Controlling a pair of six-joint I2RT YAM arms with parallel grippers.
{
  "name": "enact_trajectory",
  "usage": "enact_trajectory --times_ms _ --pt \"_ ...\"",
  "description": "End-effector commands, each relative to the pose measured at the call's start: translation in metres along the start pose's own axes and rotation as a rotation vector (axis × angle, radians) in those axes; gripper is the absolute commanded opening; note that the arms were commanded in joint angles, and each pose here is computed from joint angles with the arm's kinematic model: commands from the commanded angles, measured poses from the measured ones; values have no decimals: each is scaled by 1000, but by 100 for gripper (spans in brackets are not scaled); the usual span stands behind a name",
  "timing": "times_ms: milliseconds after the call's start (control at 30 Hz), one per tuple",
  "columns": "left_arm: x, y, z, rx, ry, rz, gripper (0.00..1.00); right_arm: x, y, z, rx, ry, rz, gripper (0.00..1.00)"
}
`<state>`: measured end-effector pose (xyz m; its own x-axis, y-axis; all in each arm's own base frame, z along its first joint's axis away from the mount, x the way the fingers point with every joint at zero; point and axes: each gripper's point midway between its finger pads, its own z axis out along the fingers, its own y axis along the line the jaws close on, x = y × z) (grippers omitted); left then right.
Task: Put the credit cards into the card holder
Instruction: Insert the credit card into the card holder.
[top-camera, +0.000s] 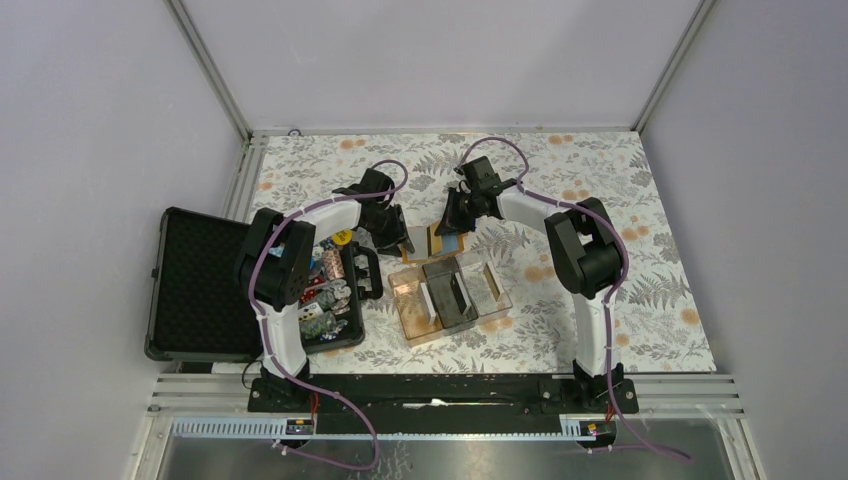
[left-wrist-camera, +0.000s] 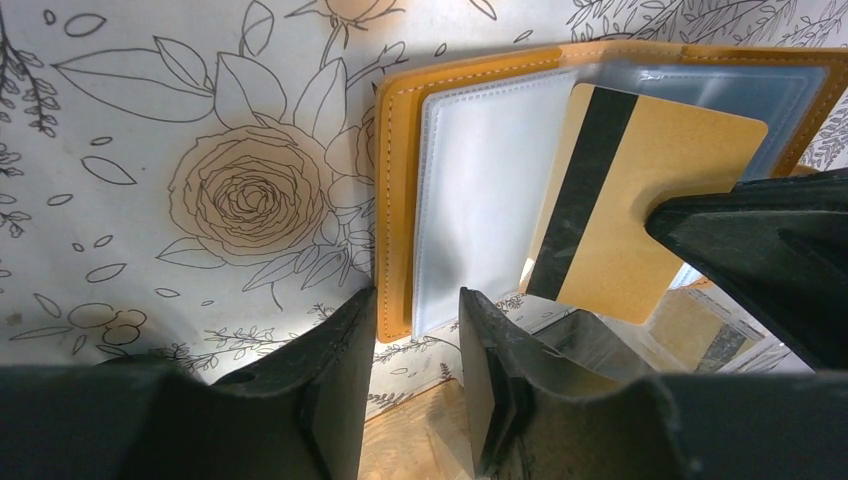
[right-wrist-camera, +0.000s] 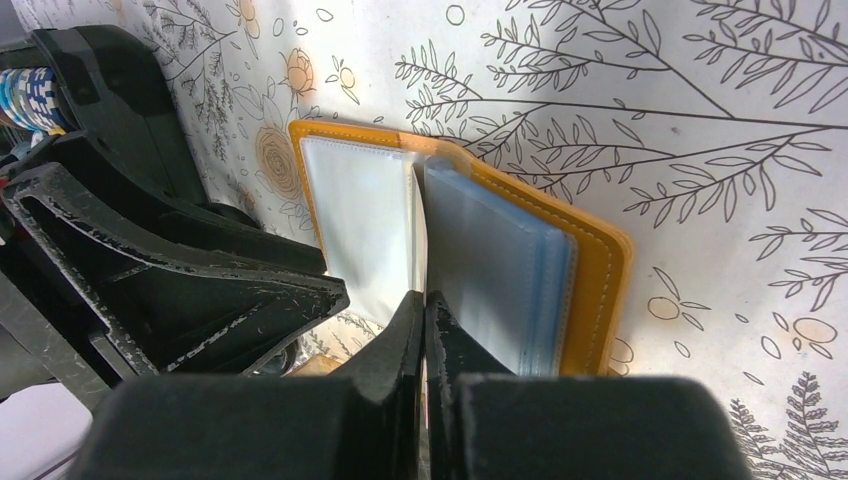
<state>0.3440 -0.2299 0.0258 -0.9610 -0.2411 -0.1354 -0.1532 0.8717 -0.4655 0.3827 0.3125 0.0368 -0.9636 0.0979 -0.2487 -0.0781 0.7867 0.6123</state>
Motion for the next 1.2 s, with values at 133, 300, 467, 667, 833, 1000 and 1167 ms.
enact_trajectory --times_ms 133,300,467,667,833,1000,1167 --pt "-8 -13 3 34 -20 32 36 11 -4 8 47 47 -24 0" --pt "-7 -14 4 40 -14 33 34 12 -4 13 57 48 -29 0" --pt "-7 -15 3 43 -14 35 34 12 -2 19 76 47 -39 0" --pt "-8 -16 3 46 -16 37 33 15 -4 26 109 53 -58 2" --pt "-9 -15 2 39 -19 41 33 14 -8 23 155 47 -81 9" --pt "-12 -15 -2 29 -39 50 33 6 -13 13 210 12 -109 22" --pt "-12 -15 -2 27 -37 50 33 4 -17 15 238 28 -124 29"
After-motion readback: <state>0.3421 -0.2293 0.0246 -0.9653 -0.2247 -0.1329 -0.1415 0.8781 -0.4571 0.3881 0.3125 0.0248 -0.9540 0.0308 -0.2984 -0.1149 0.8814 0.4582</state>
